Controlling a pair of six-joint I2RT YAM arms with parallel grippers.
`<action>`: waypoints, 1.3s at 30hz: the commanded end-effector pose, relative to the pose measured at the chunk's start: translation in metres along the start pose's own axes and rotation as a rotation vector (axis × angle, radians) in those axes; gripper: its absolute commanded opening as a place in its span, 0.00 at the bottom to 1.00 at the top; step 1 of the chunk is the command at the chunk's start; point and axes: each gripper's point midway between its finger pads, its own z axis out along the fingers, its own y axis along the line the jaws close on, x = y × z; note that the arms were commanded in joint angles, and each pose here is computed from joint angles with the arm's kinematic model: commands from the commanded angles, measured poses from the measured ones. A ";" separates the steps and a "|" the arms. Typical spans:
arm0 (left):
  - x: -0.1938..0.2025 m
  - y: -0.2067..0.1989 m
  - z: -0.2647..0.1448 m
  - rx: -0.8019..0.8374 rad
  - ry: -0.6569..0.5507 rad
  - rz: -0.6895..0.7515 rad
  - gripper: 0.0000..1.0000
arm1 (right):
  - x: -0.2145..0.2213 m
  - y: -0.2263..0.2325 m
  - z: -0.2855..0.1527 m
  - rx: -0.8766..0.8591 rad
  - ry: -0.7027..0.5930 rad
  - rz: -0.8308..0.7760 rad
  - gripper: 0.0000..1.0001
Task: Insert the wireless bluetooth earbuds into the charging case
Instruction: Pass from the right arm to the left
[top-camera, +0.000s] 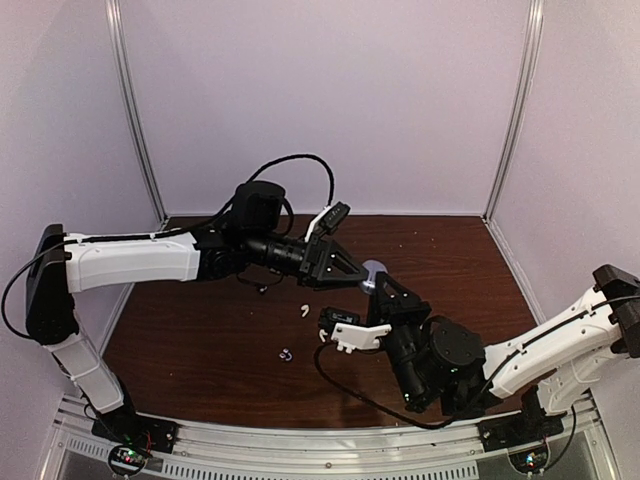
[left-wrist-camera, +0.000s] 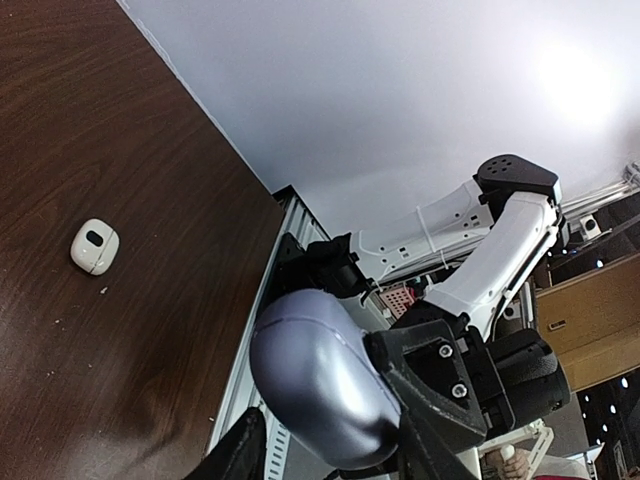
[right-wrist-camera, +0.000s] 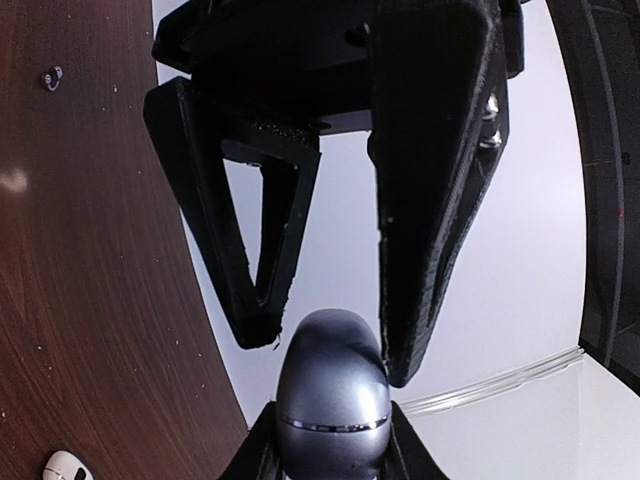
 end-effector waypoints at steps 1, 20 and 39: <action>-0.006 -0.013 0.001 0.030 0.004 0.046 0.46 | -0.001 0.006 -0.003 -0.001 -0.004 -0.001 0.04; -0.003 -0.016 0.008 0.043 0.047 0.043 0.45 | -0.003 0.017 -0.002 0.002 0.000 -0.050 0.10; 0.002 -0.013 0.013 0.064 0.080 0.014 0.28 | -0.002 0.023 0.000 -0.003 0.007 -0.073 0.27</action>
